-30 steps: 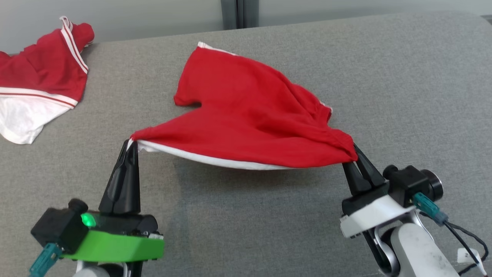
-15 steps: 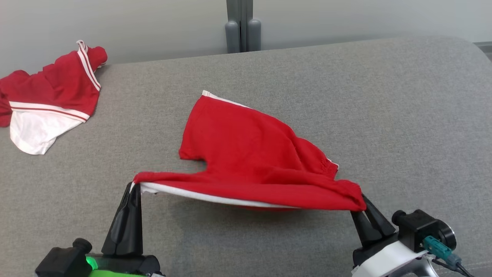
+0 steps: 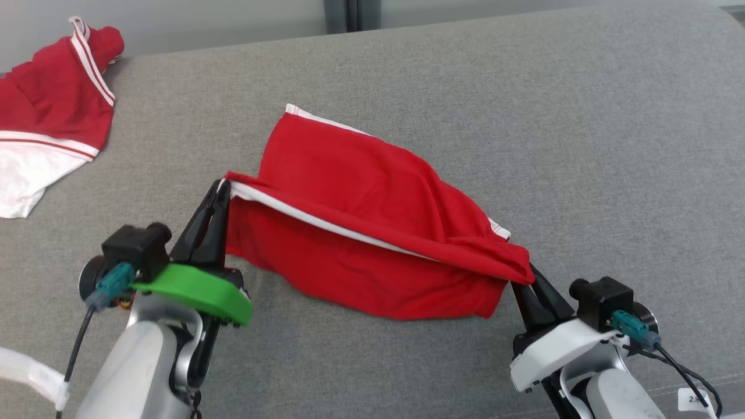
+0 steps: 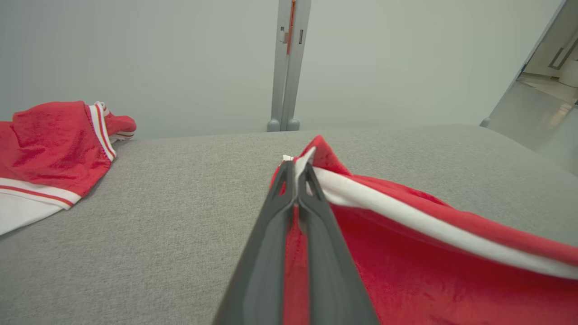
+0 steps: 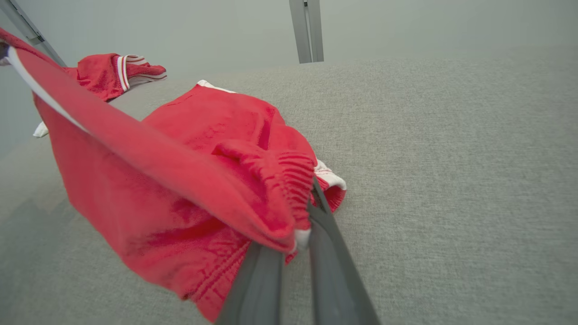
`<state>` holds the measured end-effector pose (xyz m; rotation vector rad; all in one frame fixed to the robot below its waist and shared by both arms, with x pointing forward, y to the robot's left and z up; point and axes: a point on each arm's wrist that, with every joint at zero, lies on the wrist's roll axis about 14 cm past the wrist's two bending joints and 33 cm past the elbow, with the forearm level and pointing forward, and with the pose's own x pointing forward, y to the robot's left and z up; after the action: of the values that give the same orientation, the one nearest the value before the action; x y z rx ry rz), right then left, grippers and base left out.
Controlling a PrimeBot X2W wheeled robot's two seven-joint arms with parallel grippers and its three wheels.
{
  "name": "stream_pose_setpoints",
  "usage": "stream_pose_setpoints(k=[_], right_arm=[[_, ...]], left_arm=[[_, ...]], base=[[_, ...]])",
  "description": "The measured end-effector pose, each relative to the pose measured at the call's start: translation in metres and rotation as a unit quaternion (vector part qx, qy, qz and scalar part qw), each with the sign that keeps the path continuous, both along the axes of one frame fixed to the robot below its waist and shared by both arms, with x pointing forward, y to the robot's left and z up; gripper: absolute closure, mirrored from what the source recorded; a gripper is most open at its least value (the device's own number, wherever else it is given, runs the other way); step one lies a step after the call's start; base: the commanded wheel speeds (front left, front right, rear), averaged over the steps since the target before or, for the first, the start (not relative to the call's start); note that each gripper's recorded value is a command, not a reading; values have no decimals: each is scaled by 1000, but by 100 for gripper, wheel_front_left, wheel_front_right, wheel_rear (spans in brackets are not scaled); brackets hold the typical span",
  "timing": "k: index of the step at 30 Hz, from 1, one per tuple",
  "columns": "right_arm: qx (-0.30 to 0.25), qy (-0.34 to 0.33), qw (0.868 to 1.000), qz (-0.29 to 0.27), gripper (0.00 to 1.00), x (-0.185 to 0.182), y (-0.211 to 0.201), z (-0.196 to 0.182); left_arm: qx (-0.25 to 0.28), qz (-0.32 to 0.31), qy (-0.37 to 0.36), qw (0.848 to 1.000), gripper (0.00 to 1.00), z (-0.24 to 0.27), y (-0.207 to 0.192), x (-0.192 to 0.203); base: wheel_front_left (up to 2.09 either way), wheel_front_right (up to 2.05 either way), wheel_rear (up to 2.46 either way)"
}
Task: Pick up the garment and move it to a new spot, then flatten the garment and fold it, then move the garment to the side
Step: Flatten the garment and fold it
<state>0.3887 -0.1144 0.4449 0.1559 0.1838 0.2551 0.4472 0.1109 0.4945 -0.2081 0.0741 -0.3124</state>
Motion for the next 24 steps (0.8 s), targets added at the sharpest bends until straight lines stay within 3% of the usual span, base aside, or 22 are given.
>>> stream_pose_setpoints(k=[7, 19, 23, 24], right_arm=[[0, 13, 1000, 5, 100, 27, 6, -17], [-9, 26, 1000, -12, 100, 54, -9, -41], [-7, 24, 1000, -18, 47, 57, -13, -43], [-7, 23, 1000, -19, 0, 58, -14, -44]], left_arm=[[64, -29, 30, 997, 100, -27, -15, 58], [88, -57, 75, 992, 100, -71, -47, 108], [94, -62, 84, 990, 100, -80, -54, 116], [95, -62, 85, 990, 100, -81, -56, 118]], base=[[0, 0, 0], [0, 0, 0], [0, 0, 0], [0, 0, 0]])
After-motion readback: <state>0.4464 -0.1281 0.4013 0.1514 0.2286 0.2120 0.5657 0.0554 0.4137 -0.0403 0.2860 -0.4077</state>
